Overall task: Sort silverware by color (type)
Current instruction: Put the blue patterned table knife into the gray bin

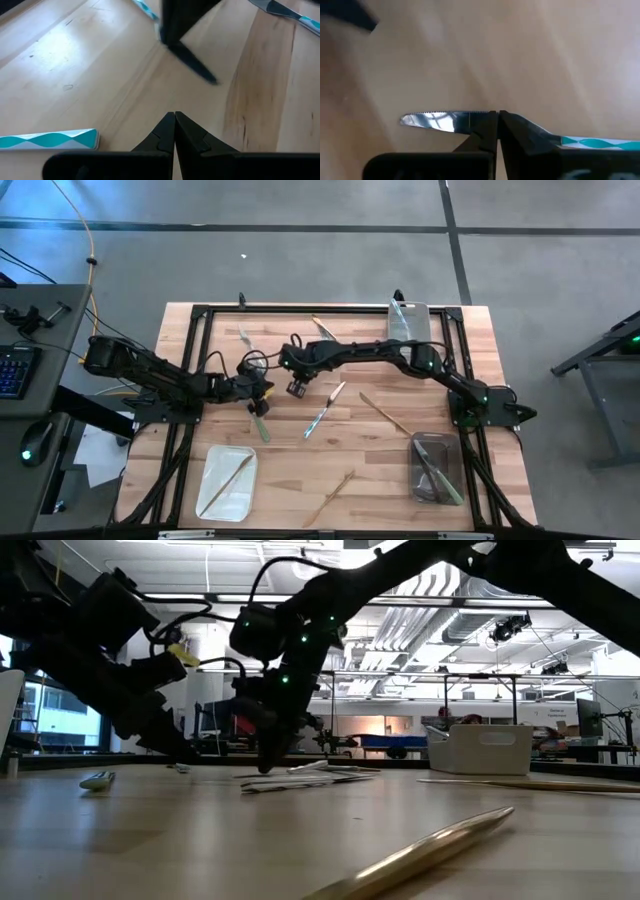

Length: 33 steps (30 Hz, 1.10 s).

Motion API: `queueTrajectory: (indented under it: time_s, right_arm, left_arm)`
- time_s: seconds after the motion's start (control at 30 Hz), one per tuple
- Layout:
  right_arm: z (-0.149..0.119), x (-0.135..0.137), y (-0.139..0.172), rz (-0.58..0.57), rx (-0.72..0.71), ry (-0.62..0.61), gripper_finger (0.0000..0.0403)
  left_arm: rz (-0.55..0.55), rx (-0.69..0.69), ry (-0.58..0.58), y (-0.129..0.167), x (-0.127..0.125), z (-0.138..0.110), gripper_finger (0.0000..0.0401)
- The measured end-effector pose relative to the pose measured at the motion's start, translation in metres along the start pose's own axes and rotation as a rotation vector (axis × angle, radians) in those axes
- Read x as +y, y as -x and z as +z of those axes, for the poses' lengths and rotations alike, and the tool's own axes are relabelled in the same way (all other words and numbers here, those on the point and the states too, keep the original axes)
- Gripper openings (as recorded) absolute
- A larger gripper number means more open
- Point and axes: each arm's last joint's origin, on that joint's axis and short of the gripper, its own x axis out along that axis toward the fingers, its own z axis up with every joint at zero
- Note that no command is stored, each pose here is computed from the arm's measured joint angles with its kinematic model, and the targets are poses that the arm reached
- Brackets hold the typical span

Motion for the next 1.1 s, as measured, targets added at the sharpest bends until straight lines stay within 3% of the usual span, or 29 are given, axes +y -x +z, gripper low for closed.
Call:
queueTrajectory:
  time_s: [0.23, 0.63, 0.8, 0.97, 1.1]
  right_arm:
    - [-0.021, 0.025, 0.011, 0.046, 0.169, 0.081, 0.0002]
    - [-0.037, 0.038, 0.062, -0.213, 0.154, 0.048, 0.0001]
    - [-0.062, 0.026, 0.055, -0.238, 0.095, -0.082, 0.0]
    - [-0.068, -0.002, 0.051, -0.236, -0.137, -0.353, 0.0001]
    - [-0.08, -0.021, 0.031, -0.223, -0.159, -0.503, 0.0028]
  left_arm:
    - [0.01, 0.005, 0.006, 0.001, -0.001, -0.002, 0.0]
    - [0.035, 0.026, 0.068, 0.001, 0.0, -0.004, 0.0]
    - [0.035, 0.033, 0.083, 0.001, 0.0, -0.005, 0.0]
    - [0.031, 0.025, 0.101, 0.001, 0.0, -0.004, 0.0]
    - [0.03, 0.026, 0.121, 0.001, 0.0, -0.004, 0.0]
